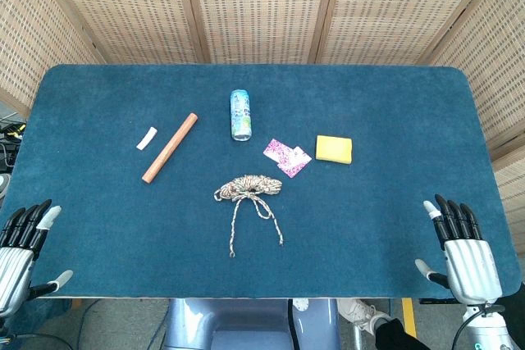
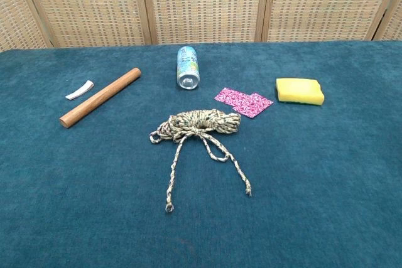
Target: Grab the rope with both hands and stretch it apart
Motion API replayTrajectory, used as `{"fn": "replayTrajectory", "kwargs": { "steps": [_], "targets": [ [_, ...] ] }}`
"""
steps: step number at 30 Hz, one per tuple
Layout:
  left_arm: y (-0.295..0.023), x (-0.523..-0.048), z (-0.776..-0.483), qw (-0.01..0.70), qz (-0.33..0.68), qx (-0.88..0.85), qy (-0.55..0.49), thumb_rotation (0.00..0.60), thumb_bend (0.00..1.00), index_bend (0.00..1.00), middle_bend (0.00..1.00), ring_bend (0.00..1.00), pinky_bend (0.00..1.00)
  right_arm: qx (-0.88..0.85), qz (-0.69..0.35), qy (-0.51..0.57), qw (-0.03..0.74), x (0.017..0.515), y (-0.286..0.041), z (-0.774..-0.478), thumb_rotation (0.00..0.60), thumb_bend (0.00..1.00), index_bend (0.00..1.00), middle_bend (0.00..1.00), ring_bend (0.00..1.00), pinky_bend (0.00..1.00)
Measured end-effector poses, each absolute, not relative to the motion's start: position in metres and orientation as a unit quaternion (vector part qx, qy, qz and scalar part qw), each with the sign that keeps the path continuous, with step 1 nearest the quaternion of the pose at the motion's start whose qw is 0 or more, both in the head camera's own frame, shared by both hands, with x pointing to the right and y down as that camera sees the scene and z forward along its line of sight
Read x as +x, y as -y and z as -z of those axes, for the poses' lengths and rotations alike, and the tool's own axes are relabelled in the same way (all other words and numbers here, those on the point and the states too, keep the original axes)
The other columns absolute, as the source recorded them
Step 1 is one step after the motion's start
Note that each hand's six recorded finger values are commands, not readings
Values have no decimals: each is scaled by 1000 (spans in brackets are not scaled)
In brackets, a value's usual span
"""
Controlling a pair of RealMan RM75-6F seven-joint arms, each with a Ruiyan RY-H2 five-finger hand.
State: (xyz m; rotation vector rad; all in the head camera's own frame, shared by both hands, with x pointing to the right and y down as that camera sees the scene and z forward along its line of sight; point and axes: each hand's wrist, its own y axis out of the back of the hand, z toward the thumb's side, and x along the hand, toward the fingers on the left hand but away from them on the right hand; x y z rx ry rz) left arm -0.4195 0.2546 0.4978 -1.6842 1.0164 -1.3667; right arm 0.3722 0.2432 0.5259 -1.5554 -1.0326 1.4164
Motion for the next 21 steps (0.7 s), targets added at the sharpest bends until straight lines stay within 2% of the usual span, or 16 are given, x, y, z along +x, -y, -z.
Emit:
{"fn": "replayTrajectory", "kwargs": {
  "steps": [10,16,21],
  "targets": [
    [-256,-418,-498,366,532,-654,-393,600,0,0,0,0,0,-619,-555,397,389,368,-244,-532,600,0,101,0,0,0],
    [-256,-416,-500,369,533,-652,-392,600,0,0,0,0,0,-645,-539,353,411,352,-232,-545,600,0,190,0,0,0],
    [-254,-415,-506,369,542,-648,-386,600,0,0,0,0,0,-697,-490,261,453,314,-210,-566,600,0,301,0,0,0]
  ]
}}
